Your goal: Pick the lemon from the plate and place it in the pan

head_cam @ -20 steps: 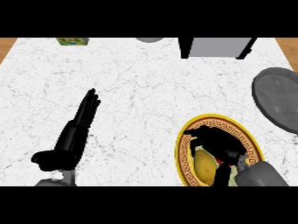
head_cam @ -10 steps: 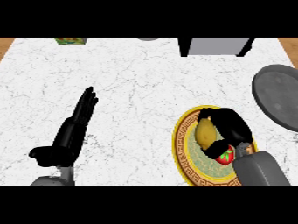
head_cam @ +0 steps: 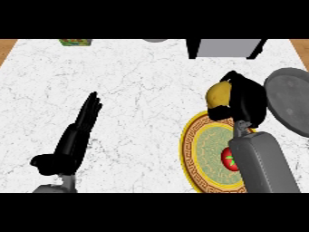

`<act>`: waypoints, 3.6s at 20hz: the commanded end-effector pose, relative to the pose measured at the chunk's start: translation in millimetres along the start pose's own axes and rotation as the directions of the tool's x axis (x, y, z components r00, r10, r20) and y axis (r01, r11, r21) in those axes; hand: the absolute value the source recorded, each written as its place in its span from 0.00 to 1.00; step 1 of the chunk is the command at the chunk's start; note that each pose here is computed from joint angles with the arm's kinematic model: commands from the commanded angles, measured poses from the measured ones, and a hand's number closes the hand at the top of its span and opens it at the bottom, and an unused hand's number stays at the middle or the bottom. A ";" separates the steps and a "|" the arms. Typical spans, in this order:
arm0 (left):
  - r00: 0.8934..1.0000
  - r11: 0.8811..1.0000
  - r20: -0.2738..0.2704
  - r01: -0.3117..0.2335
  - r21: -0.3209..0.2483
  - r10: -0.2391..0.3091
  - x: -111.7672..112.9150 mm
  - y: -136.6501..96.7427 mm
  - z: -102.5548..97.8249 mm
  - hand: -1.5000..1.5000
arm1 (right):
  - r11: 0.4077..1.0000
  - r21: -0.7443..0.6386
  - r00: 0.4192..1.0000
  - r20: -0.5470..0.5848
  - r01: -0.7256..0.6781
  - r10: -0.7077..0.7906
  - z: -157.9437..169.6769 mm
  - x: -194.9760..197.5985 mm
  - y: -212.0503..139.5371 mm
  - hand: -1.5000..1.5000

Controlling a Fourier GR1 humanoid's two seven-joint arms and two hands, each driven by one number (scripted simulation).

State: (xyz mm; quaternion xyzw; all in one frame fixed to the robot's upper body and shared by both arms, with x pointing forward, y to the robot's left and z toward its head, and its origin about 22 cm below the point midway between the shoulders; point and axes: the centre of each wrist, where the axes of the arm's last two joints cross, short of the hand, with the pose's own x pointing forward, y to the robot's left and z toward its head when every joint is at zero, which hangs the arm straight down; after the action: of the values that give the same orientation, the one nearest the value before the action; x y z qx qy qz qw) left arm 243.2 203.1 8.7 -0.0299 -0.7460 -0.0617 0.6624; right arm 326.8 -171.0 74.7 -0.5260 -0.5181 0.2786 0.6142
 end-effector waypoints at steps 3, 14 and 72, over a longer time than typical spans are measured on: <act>1.000 1.000 0.011 -0.009 0.005 0.009 -9.0 1.3 6.0 0.50 | 0.965 -0.236 0.988 -0.079 0.111 -0.133 -1.1 43.1 -28.1 1.00; 1.000 1.000 0.025 -0.009 -0.002 0.009 -3.6 -6.0 9.0 0.50 | 0.884 -0.410 0.909 -0.238 0.225 -0.342 -62.0 -70.7 -53.5 1.00; 1.000 1.000 0.012 -0.003 0.013 0.003 -4.2 -10.3 -8.5 0.50 | 0.532 -0.303 0.557 -0.006 0.790 -0.830 -45.3 -372.9 -57.5 0.00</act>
State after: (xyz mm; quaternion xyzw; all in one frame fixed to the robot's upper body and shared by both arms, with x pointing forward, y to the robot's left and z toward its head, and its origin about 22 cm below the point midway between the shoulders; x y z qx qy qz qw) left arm 247.7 197.2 11.5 -0.0284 -0.7509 -0.0577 0.6573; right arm 267.2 -523.9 14.4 -0.3544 -0.6700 -0.1616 0.6320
